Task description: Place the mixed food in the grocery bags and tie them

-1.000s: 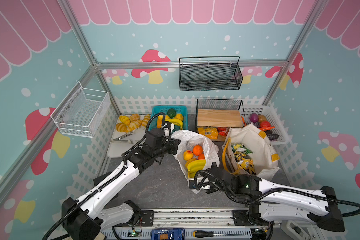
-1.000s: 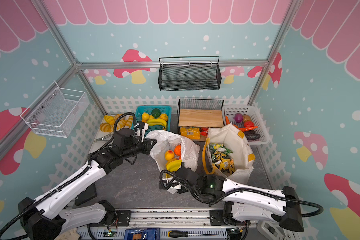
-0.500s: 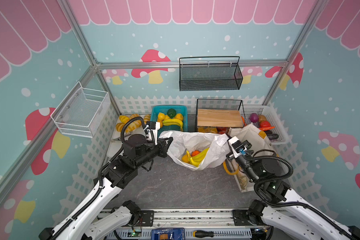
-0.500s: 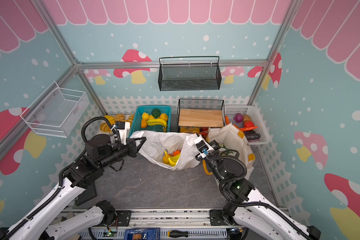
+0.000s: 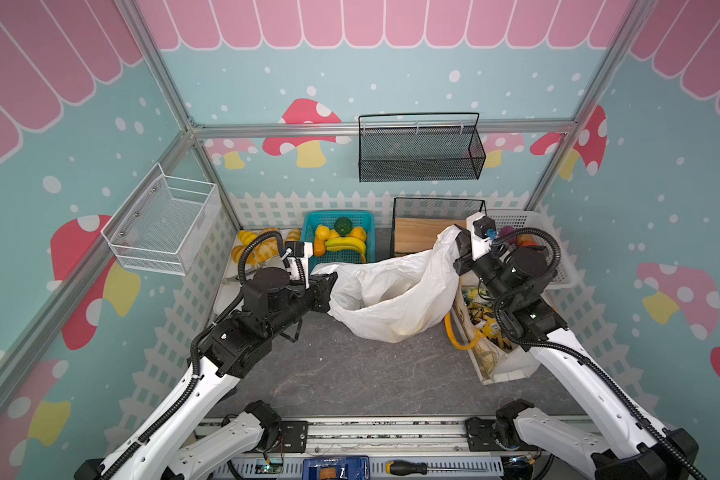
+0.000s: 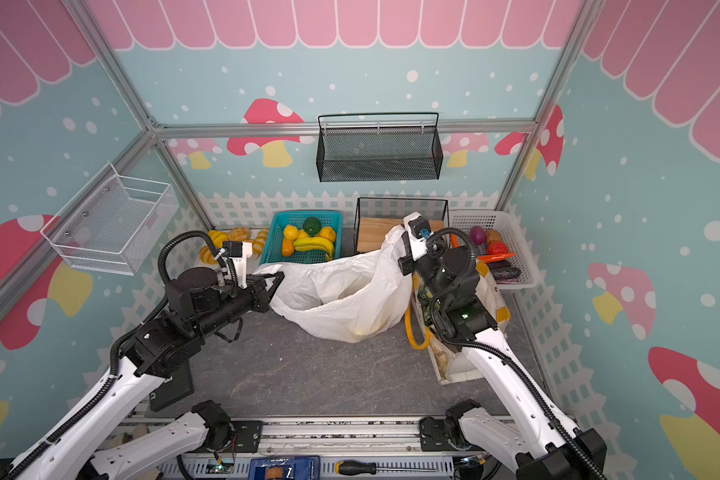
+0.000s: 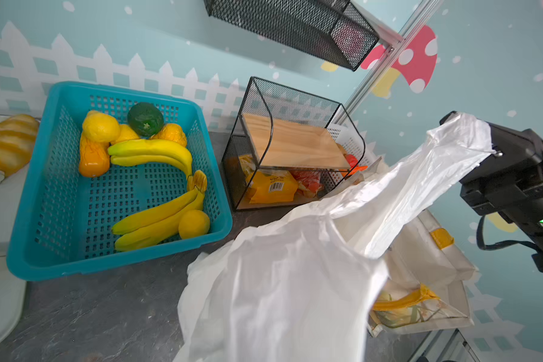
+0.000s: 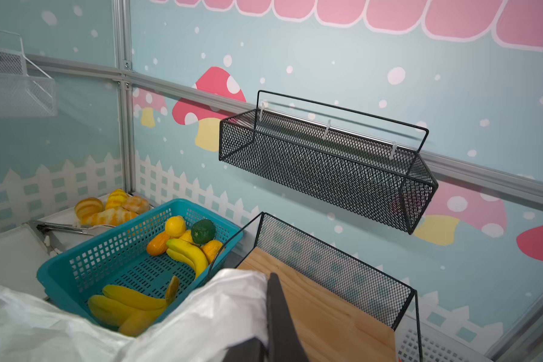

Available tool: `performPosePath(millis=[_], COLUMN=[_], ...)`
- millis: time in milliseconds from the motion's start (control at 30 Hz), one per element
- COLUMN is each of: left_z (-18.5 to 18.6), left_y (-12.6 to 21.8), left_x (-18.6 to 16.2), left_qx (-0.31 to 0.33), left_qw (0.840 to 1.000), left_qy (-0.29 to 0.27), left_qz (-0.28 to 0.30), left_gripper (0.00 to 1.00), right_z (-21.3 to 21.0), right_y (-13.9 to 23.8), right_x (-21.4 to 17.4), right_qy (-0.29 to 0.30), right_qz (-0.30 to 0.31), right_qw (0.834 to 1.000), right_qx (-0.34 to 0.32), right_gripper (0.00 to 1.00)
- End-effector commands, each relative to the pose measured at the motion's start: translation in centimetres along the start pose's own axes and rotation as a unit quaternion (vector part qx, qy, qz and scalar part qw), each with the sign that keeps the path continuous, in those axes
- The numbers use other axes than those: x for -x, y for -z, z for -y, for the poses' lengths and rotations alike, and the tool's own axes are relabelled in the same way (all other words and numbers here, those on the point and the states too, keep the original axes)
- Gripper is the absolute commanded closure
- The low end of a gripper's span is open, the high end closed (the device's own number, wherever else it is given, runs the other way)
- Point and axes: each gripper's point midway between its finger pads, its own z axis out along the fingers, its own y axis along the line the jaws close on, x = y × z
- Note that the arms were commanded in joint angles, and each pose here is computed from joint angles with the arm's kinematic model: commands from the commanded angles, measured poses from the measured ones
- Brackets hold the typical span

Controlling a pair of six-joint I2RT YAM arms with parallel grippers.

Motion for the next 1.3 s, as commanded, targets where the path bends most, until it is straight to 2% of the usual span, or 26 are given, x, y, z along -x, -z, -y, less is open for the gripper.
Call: performPosePath(millis=[0, 133, 200, 333, 400, 433, 467, 600, 667, 800, 900, 967, 1100, 1200, 1267], left_z=[1.0, -0.4, -0.9, 0.5, 1.9, 2.5, 2.8, 3.5, 4.0, 5.7, 6.7, 7.1, 6.9, 7.0, 7.0], left_y=[1.4, -0.6, -1.1, 0.4, 1.8, 2.6, 3.4, 5.1, 5.3, 5.6, 5.5, 5.5, 4.4, 3.8, 3.3], left_x=[1.8, -1.3, -2.5, -2.0, -1.9, -2.1, -2.2, -2.9, -3.0, -4.4, -4.1, -3.5, -1.7, -1.8, -1.9], left_qx=[-0.015, 0.006, 0.009, -0.02, -0.057, -0.075, -0.086, -0.124, -0.139, -0.213, -0.236, -0.236, -0.191, -0.187, -0.186], left_qw=[1.0, 0.999, 0.997, 0.992, 0.982, 0.975, 0.967, 0.926, 0.911, 0.863, 0.844, 0.825, 0.795, 0.756, 0.744], left_qy=[-0.006, -0.023, -0.048, -0.105, -0.161, -0.194, -0.228, -0.349, -0.382, -0.452, -0.476, -0.51, -0.574, -0.627, -0.641], left_qz=[0.019, -0.034, -0.057, -0.068, -0.076, -0.079, -0.08, -0.072, -0.067, -0.079, -0.07, -0.057, -0.038, -0.034, -0.038], left_gripper=[1.0, 0.99, 0.93, 0.68, 0.53, 0.45, 0.41, 0.36, 0.35, 0.32, 0.31, 0.29, 0.26, 0.25, 0.25], right_z=[-0.4, -0.4, -1.1, -1.6, -1.6, -1.5, -1.5, -1.9, -2.2, -2.4, -2.3, -2.3, -2.5, -2.5, -2.6], right_y=[0.1, -1.7, -2.6, -4.2, -4.9, -5.3, -5.6, -6.3, -6.5, -6.8, -6.7, -6.7, -6.5, -6.5, -6.5], right_x=[3.8, 0.6, -1.1, -2.6, -2.8, -2.9, -3.0, -3.5, -3.5, -4.0, -4.1, -4.1, -4.0, -4.3, -4.5], right_qy=[-0.009, -0.016, -0.024, -0.024, -0.019, -0.016, -0.011, 0.005, 0.004, 0.005, 0.01, 0.011, 0.008, 0.007, 0.006], right_qz=[0.041, 0.006, -0.011, -0.026, -0.029, -0.03, -0.031, -0.034, -0.033, -0.037, -0.041, -0.041, -0.04, -0.043, -0.045], right_qw=[0.999, 0.999, 0.997, 0.994, 0.994, 0.994, 0.994, 0.992, 0.99, 0.989, 0.99, 0.99, 0.989, 0.989, 0.989], right_qx=[0.033, 0.052, 0.077, 0.102, 0.106, 0.106, 0.107, 0.125, 0.134, 0.14, 0.137, 0.137, 0.143, 0.143, 0.143], right_gripper=[1.0, 1.0, 1.0, 1.0, 1.0, 1.0, 1.0, 1.0, 1.0, 1.0, 1.0, 1.0, 1.0, 1.0, 1.0])
